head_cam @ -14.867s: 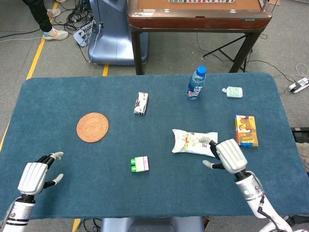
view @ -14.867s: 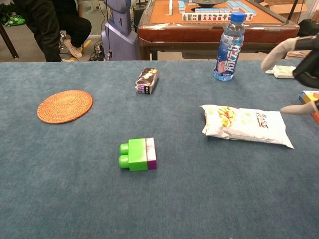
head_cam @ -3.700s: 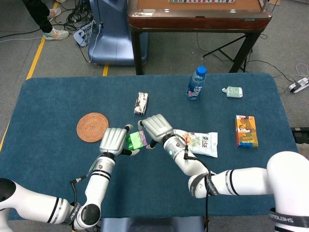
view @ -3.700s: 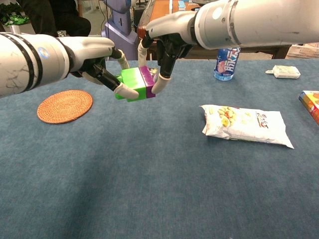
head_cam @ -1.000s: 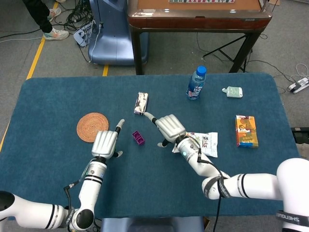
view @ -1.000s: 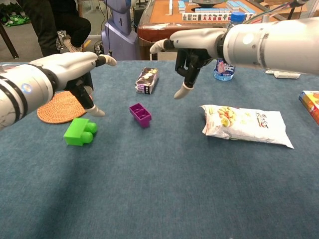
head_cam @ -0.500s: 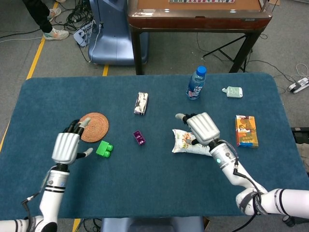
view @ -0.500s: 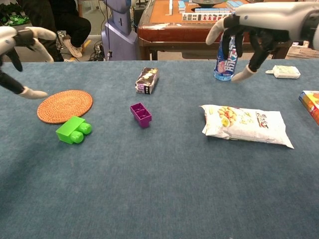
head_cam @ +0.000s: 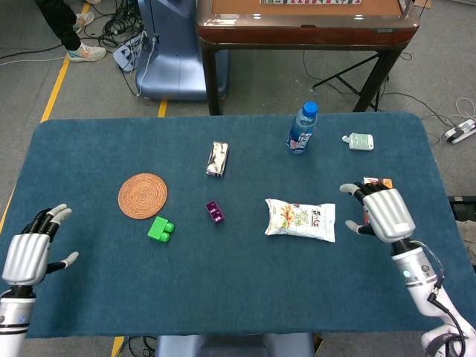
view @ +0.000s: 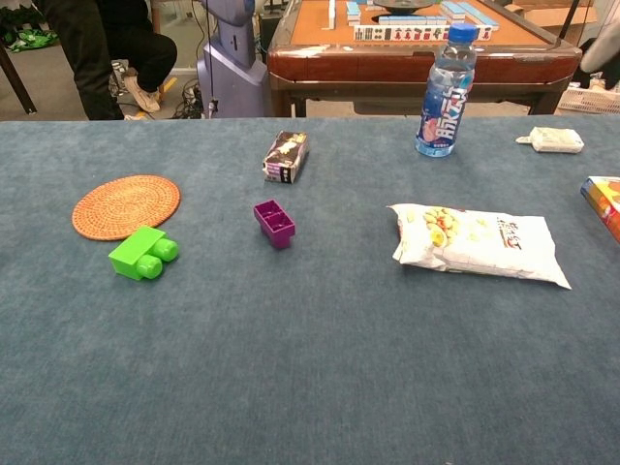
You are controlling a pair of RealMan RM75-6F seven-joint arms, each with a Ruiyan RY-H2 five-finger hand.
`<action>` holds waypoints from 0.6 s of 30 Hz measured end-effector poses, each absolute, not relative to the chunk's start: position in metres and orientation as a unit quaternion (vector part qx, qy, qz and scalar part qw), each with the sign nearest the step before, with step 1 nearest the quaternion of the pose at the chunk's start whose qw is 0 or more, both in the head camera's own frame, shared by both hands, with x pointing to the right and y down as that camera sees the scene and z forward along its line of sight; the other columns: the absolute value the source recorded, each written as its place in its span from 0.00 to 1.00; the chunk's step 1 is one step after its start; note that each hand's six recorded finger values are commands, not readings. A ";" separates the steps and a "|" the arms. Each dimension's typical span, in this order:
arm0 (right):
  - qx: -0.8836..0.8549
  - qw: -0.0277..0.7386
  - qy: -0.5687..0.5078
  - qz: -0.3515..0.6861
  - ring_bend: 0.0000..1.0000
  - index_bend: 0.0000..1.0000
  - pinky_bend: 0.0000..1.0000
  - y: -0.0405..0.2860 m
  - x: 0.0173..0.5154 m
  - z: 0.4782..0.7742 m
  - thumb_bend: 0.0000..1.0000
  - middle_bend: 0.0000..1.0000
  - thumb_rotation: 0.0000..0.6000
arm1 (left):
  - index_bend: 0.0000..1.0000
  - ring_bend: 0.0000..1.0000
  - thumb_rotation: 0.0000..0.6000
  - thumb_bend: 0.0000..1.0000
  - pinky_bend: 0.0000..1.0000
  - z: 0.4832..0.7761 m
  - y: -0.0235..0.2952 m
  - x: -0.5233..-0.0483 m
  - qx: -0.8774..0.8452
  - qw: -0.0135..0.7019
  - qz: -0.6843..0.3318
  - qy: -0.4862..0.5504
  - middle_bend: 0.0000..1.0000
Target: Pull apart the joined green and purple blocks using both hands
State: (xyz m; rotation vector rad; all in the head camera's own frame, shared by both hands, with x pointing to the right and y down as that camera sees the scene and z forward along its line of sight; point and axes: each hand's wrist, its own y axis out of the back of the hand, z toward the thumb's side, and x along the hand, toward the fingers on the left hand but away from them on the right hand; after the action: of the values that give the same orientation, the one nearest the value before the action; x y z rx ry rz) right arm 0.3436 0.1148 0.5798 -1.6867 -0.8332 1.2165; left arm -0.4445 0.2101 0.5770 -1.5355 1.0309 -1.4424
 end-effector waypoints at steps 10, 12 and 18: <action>-0.634 0.420 -0.356 0.542 0.41 0.33 0.46 0.155 0.408 0.577 0.00 0.39 1.00 | 0.22 0.15 1.00 0.00 0.34 0.564 0.238 -0.472 -0.577 0.376 -0.594 0.416 0.18; -0.630 0.419 -0.359 0.546 0.41 0.33 0.46 0.161 0.414 0.576 0.00 0.39 1.00 | 0.22 0.15 1.00 0.00 0.34 0.564 0.238 -0.473 -0.573 0.379 -0.597 0.414 0.18; -0.621 0.418 -0.368 0.551 0.41 0.33 0.46 0.175 0.425 0.569 0.00 0.39 1.00 | 0.22 0.15 1.00 0.00 0.34 0.569 0.243 -0.473 -0.570 0.376 -0.608 0.405 0.18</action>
State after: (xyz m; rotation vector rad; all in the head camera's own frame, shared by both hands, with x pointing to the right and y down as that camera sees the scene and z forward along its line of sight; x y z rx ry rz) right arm 0.4249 0.1747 0.5693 -1.5584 -0.9237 1.3822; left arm -0.4733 0.2425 0.5692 -1.4579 1.0361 -1.5558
